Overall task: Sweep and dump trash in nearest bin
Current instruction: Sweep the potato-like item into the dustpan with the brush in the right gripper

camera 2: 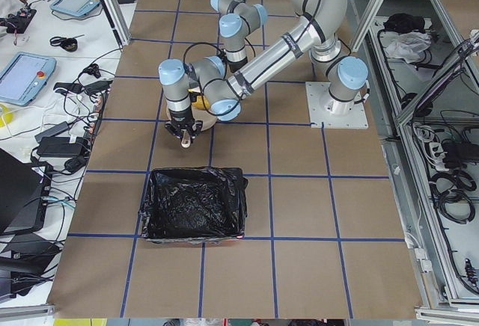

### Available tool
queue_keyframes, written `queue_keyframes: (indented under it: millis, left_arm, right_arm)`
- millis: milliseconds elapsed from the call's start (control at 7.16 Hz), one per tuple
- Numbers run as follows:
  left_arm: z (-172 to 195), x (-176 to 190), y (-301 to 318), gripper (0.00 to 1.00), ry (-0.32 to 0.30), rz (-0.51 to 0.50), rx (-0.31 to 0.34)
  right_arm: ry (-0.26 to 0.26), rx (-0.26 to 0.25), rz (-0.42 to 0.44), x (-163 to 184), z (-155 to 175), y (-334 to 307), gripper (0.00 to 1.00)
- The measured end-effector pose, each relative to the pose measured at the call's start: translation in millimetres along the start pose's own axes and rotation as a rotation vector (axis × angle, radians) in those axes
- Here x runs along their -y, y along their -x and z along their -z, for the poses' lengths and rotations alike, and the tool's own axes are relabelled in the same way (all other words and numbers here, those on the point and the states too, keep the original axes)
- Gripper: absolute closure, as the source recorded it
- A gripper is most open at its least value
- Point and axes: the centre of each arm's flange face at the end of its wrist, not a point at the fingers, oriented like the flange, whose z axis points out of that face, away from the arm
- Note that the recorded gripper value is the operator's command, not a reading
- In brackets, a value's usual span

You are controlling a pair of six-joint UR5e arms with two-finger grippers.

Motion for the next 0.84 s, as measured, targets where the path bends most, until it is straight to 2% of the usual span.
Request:
queue_keyframes:
  millis: [279, 419, 559, 838]
  left_arm:
    - [0, 0, 0, 1.0, 0.001, 0.0, 0.0]
    - [0, 0, 0, 1.0, 0.001, 0.0, 0.0]
    - [1, 0, 0, 1.0, 0.001, 0.0, 0.001]
    - [1, 0, 0, 1.0, 0.0, 0.0, 0.001]
  right_arm:
    - [0.008, -0.006, 0.289, -1, 1, -1, 1.0]
    - [0.024, -0.018, 0.368, -3, 2, -3, 1.0]
    - [0.043, -0.031, 0.395, -7, 9, -6, 1.0]
    - [0.061, -0.037, 0.368, -22, 46, -13, 1.0]
